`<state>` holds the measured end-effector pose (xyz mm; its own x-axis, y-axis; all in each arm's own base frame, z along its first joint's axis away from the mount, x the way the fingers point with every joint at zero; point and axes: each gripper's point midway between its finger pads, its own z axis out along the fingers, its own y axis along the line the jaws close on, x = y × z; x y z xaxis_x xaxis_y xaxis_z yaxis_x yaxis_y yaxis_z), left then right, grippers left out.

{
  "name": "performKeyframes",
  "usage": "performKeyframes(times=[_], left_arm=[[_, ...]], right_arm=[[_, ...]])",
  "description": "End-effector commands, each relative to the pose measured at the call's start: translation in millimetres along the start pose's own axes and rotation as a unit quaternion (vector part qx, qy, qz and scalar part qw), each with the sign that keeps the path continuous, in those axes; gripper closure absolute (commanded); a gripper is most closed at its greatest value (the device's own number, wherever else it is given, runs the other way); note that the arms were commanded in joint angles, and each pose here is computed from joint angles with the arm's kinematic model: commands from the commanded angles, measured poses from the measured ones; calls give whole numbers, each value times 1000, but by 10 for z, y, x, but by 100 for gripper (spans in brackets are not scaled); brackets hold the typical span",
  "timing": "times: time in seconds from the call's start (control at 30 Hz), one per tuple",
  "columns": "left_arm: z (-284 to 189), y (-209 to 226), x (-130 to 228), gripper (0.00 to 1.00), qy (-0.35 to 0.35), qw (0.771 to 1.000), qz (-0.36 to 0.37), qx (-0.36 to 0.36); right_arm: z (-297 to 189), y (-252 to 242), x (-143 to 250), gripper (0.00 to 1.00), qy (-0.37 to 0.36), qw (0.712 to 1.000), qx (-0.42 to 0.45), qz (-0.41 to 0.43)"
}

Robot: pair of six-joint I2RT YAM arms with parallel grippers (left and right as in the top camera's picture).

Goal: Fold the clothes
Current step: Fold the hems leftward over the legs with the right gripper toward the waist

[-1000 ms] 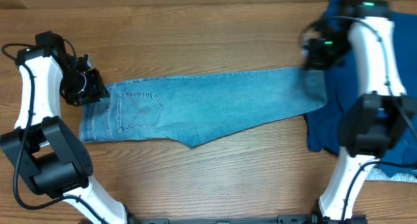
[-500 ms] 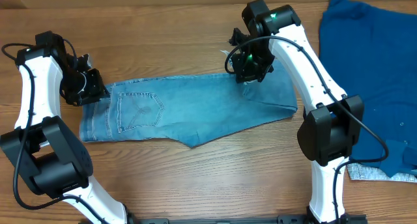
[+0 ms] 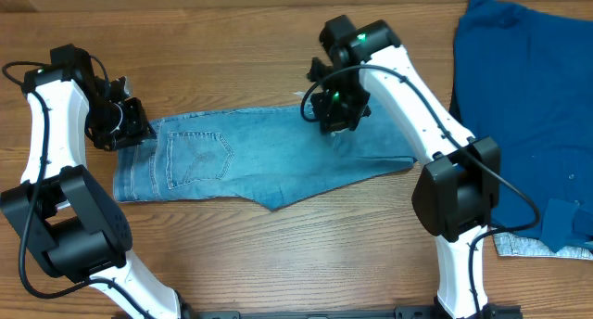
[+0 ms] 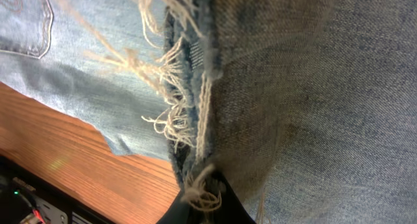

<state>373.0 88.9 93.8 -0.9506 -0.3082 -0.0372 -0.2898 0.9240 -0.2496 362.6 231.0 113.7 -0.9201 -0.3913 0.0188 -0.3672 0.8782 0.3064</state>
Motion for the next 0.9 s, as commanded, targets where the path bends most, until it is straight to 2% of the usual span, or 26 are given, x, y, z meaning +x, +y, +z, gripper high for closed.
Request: performKeyframes(times=[0.0,0.1,0.23,0.27,0.3,0.33,0.53,0.6,0.7,0.87], left_arm=[[-91,-47,-49,64,-16,1000,19,-1],[-91,-47,-49,63,-16,1000,19,-1],[-91,-47,-49,64,-16,1000,19,-1],[-91,-47,-48,64,-15,1000,19,-1],[-91,-47,-48,63,-15,1000,19,-1],[-91,-47,-49,64,-16,1000,19,-1],[-91,-47,-48,63,-15,1000,19,-1],[-91,-47,-48,63,-15,1000,19,-1],[-91,-47,-48,63,-15,1000,19,-1],[-91,-46,-50,63,-16,1000,19,-2]], right_arm=[[-109,218,3,93,-22,999,-19,-19],[-96,290,-25,92,-28,999,-26,-28],[-78,360,-42,84,-32,998,-28,-38],[-72,380,-41,66,-31,998,-28,-40],[-69,390,-38,56,-31,998,-28,-41],[-66,395,-36,51,-31,998,-28,-42],[-73,383,-79,51,-39,998,-26,-44],[-105,198,-111,51,-45,998,5,-33],[-258,-379,-182,52,-66,994,79,39],[-527,-1234,-132,62,-86,982,91,143]])
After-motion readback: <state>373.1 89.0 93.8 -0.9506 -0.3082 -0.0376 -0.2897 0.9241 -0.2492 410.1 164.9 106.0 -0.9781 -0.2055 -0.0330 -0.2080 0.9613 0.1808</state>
